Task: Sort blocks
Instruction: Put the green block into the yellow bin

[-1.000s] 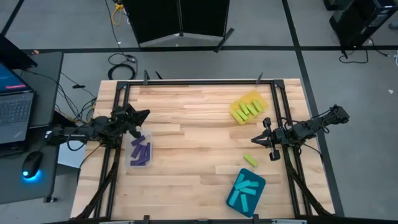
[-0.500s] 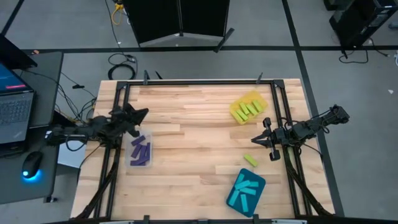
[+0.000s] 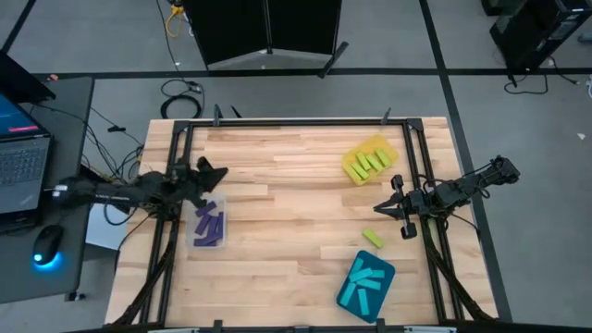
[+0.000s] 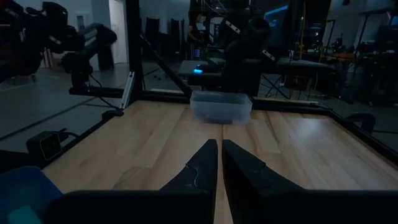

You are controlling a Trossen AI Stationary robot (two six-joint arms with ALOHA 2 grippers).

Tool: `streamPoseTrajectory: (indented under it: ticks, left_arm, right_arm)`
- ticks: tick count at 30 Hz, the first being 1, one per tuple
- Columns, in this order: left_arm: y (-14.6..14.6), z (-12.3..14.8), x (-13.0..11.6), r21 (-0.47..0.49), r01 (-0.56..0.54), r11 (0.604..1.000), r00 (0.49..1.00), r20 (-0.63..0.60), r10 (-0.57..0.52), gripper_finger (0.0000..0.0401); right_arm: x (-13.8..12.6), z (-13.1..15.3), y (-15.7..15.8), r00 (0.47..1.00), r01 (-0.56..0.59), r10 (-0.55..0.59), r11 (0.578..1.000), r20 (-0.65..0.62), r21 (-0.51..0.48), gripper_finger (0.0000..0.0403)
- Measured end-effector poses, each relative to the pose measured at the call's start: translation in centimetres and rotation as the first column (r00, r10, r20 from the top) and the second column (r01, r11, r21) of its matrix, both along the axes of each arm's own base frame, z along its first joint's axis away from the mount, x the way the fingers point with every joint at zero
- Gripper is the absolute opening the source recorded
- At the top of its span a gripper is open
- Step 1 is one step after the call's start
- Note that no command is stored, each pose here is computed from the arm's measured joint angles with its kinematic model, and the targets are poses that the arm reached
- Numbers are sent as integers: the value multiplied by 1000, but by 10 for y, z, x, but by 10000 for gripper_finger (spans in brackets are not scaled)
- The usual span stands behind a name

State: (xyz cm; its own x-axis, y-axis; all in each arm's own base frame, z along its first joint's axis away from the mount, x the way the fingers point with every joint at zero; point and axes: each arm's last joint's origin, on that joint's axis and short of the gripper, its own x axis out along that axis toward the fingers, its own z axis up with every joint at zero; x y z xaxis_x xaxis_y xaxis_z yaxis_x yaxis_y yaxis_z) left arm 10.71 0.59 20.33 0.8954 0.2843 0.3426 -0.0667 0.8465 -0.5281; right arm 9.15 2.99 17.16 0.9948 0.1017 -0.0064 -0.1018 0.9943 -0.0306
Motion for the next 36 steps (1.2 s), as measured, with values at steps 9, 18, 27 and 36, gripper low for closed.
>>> streamPoseTrajectory:
  ticks: [9,18,27,36]
  left_arm:
    - [-5,34,105,62,37,997,939,-345,-13,37]
    - [-1,35,252,177,255,951,825,-553,-118,37]
    - [16,17,335,58,344,937,687,-695,-210,37]
    - [24,1,390,48,406,912,470,-867,-164,71]
  right_arm:
    - [0,0,0,1000,3,-3,1000,1,0,35]
    - [0,1,-1,1000,24,-23,996,15,-82,36]
    - [-7,40,-8,915,165,-178,984,361,66,36]
    - [-36,136,-21,837,198,-238,971,493,133,36]
